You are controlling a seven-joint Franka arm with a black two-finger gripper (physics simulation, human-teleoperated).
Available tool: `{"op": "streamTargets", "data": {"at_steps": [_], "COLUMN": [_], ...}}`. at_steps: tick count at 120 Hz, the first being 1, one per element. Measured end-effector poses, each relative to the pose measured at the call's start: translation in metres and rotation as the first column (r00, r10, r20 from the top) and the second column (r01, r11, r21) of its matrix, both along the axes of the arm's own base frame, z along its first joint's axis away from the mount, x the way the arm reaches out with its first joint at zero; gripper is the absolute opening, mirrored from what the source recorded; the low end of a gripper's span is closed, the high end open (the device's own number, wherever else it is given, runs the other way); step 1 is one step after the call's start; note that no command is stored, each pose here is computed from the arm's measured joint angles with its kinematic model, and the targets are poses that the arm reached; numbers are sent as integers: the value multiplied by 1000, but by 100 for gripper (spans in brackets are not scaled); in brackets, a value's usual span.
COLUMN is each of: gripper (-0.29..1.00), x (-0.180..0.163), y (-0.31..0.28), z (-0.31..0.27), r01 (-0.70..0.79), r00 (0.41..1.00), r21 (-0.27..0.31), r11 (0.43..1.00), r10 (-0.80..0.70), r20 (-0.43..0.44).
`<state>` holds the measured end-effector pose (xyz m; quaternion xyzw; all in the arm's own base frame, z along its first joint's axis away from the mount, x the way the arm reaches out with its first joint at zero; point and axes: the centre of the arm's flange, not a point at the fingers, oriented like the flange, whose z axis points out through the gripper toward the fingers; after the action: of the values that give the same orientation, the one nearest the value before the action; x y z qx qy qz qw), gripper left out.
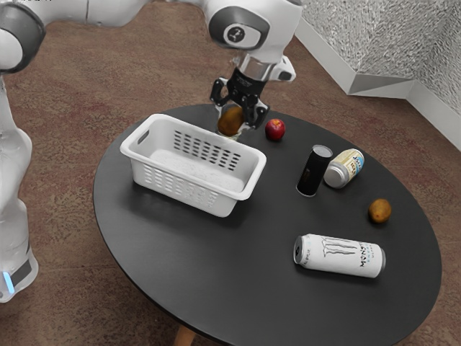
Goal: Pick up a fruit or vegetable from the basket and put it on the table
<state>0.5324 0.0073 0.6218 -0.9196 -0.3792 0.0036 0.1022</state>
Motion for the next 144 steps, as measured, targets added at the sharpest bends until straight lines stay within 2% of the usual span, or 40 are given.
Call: {"op": "streamTargets", "data": {"at_steps": [16,24,33,54,66,86,105,118,144], "gripper": [21,21,21,21,21,21,21,21,20], "x": [52,75,94,106,110,134,155,161,169], "y": [-8,-20,-24,-32,-60,-53,-76,-101,-106], "z": [6,-10,-31,-47,-34,-42,-62,-65,-71], "r01": [28,86,159,282,376,444,572,651,708], "r00": [998,991,976,943,916,890,818,759,707], "r21": [50,38,-1,-22,-15,-30,-74,-78,-69], "r11": [998,996,987,959,926,896,817,755,703], "r10": [-25,-81,-157,-281,-375,-445,-574,-650,-704], "r20": [-62,-106,-150,-176,-141,-100,-21,32,70]}}
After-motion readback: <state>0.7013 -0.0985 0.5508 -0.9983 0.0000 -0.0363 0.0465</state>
